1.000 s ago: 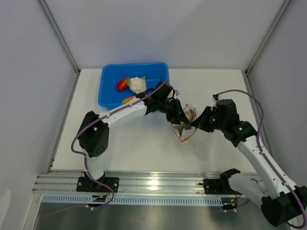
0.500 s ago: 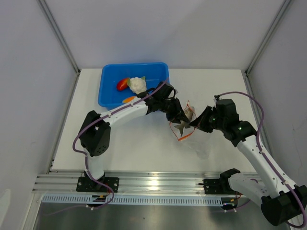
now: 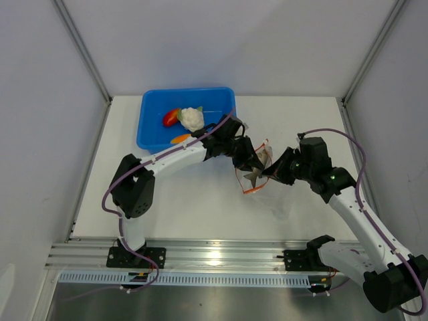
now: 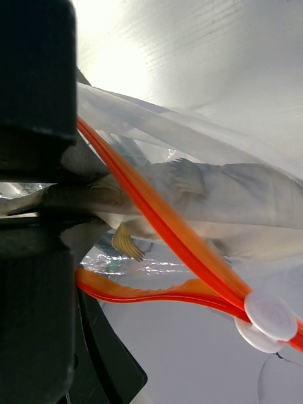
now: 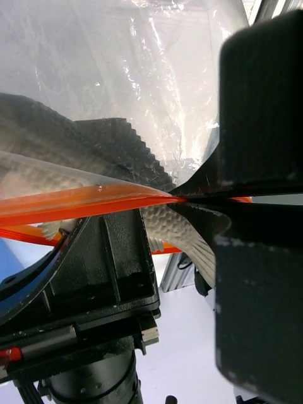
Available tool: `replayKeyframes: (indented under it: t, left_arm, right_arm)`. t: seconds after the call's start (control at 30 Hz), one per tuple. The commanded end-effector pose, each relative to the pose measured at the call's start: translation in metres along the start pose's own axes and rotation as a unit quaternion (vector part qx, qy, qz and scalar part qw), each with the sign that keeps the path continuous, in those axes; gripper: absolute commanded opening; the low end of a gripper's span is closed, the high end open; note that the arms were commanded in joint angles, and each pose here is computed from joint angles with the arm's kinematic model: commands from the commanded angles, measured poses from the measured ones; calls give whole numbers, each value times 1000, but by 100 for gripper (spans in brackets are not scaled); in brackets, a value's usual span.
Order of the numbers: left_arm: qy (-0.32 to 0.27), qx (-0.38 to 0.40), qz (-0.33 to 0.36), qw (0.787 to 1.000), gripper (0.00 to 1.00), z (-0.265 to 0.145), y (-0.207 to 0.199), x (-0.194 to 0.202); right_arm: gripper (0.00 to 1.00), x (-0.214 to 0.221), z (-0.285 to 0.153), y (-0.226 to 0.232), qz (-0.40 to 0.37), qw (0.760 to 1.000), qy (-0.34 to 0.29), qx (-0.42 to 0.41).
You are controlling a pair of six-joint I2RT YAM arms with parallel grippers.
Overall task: Place the food in the zip-top bag and seal the zipper
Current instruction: Place the fake fish in the zipper food storage bag, then adjust the zipper food storage bag at the center of the board.
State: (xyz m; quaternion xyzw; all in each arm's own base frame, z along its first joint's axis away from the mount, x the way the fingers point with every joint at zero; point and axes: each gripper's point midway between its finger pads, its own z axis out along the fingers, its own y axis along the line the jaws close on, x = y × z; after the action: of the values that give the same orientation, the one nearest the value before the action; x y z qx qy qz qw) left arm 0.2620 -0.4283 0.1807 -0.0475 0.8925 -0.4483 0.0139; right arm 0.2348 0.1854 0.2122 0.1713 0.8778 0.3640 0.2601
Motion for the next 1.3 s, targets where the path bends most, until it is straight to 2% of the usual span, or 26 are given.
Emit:
replayKeyframes:
  t: [0.0, 0.07, 0.2, 0.23, 0.3, 0.63, 0.83, 1.03, 1.1, 1.27]
  left_arm:
    - [-21, 9, 25, 999, 20, 4, 1, -10]
    - [-20, 7, 30, 999, 26, 4, 3, -9]
    - [-15, 1, 35, 999, 68, 4, 10, -5]
    - [-13, -5, 37, 999, 73, 3, 13, -4]
    - [-16, -3, 55, 998, 90, -4, 10, -2]
    - [-45, -23, 141, 989, 92, -45, -5, 2]
    - [-75, -56, 176, 980, 91, -72, 12, 0]
    - [-88, -64, 211, 971, 80, -98, 26, 9]
    - [-90, -63, 214, 971, 72, -103, 26, 12]
    - [-35, -51, 186, 981, 58, -87, 52, 31]
  right_arm:
    - [0, 1, -9, 20, 3, 999, 9, -35]
    - [0, 0, -11, 22, 3, 999, 6, -38]
    - [0, -1, -15, 22, 2, 999, 3, -39]
    - [0, -1, -15, 21, 2, 999, 2, -37]
    - [0, -1, -16, 19, 3, 999, 2, -36]
    - [0, 3, -25, 15, 2, 999, 3, -34]
    - [0, 8, -34, 18, -25, 998, 9, -50]
    - [0, 13, -47, 26, -47, 995, 20, -85]
    - [0, 15, -51, 30, -56, 993, 24, -98]
    - [0, 18, -60, 37, -76, 989, 20, -123]
